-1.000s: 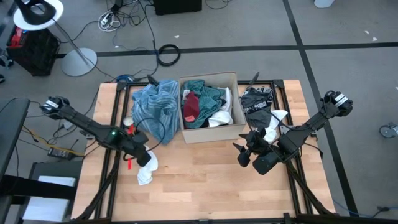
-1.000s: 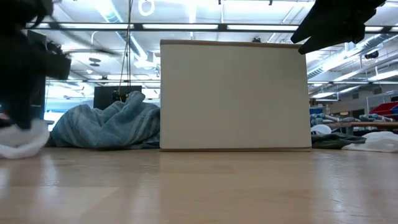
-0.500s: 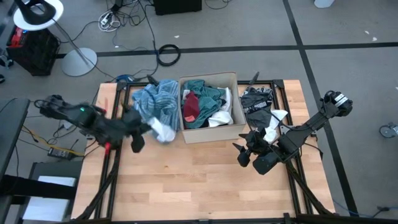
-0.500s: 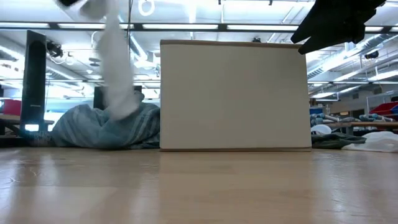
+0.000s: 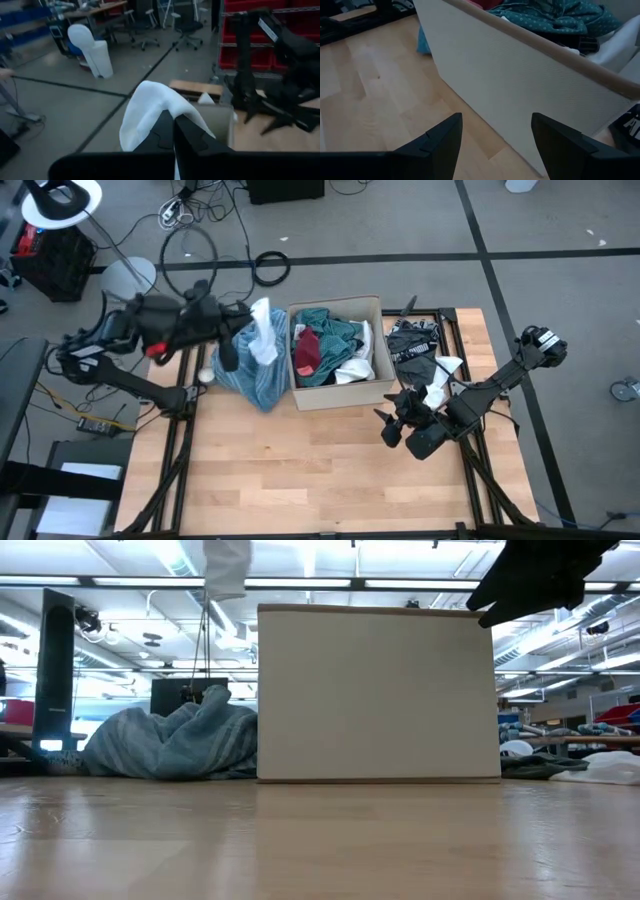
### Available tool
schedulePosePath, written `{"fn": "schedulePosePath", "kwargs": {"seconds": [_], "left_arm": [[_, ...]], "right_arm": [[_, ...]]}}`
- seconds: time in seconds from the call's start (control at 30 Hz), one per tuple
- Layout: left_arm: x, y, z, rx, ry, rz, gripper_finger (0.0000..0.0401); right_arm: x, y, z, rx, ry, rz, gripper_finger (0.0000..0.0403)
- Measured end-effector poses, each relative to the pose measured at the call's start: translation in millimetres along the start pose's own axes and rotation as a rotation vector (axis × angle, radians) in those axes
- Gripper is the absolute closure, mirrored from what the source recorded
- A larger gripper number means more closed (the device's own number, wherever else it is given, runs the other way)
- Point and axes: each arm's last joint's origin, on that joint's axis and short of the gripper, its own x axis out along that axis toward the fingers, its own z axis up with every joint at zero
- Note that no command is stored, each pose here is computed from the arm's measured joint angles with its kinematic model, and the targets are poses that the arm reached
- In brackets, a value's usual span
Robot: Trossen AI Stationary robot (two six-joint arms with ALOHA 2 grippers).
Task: Sort clothes
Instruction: Put the left white sock into the bin
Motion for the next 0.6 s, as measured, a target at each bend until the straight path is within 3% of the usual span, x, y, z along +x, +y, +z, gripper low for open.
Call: {"fn": "schedulePosePath", "kwargs": {"seconds": [0.33, 0.6], "left_arm": [[68.2, 2.2, 23.1, 0.092, 0.029, -0.025, 0.0401], [125.0, -5.6, 0.0, 0.140, 0.157, -0.033, 0.0381]], "right_arm": [[-0.3, -0.1, -0.1, -0.020, 0.014, 0.009, 0.0163], [-13.7, -7.6, 7.4, 0.001, 0.005, 0.046, 0.0163]]}}
